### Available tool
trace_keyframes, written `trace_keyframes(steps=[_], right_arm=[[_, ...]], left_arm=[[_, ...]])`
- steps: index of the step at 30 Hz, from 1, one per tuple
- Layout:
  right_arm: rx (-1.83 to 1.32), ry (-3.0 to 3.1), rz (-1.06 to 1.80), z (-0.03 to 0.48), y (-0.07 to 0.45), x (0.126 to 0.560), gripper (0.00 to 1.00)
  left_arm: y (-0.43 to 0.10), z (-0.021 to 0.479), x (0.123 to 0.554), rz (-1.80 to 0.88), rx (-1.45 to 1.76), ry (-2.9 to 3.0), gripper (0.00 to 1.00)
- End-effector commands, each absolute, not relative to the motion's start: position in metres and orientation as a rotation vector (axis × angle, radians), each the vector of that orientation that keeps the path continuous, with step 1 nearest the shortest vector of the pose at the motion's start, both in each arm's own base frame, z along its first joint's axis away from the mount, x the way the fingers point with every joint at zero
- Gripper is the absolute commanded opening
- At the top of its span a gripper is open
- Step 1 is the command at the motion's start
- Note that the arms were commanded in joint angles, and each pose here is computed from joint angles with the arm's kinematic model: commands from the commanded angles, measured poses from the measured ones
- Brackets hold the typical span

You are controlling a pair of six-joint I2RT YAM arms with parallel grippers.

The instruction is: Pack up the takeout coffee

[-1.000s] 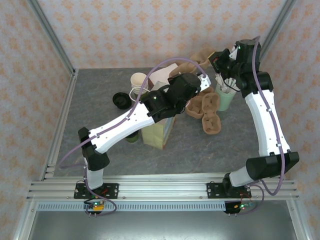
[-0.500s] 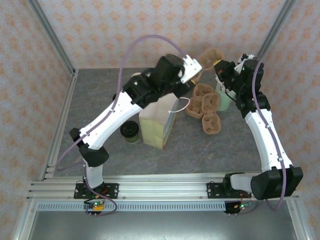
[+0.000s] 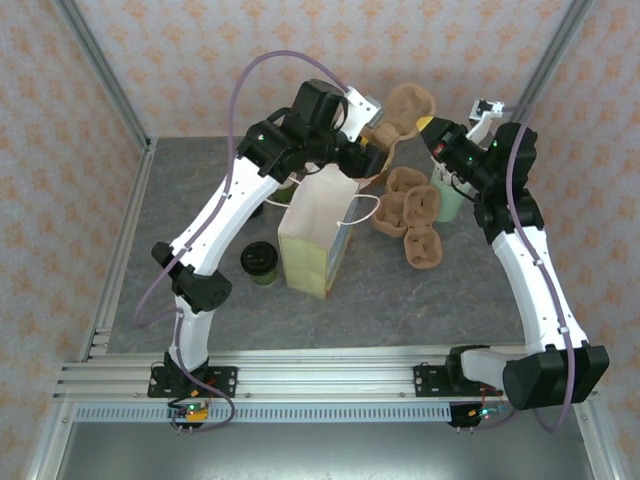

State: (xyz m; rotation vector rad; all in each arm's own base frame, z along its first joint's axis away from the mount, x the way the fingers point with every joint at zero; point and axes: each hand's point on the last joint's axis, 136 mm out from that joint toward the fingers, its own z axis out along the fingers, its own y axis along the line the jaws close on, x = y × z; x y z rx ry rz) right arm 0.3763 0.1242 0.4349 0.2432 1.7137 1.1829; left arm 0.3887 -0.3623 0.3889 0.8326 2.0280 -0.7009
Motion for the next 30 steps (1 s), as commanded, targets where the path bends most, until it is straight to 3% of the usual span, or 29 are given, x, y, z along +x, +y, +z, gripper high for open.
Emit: trace_keyframes(steps=[1, 6, 14, 30], right_arm=[[0.112, 1.675, 1.194, 0.452, 0.137, 0.362, 0.00], [0.079, 1.692, 1.188, 0.450, 0.141, 0.359, 0.00], [0.025, 1.714, 1.170, 0.449, 0.144, 0.354, 0.00], [-0.035, 1.681, 1.197, 0.465, 0.150, 0.339, 0.00]], left_arm=[[-0.362, 0.404, 0.380, -0.751, 0.813, 2.017, 0.63], [-0.359, 0.403, 0.386, -0.722, 0.794, 2.023, 0.62], [-0.356, 0.407, 0.390, -0.745, 0.782, 2.013, 0.51], [-0.359, 0.400, 0.393, -0.811, 0.801, 2.030, 0.58]])
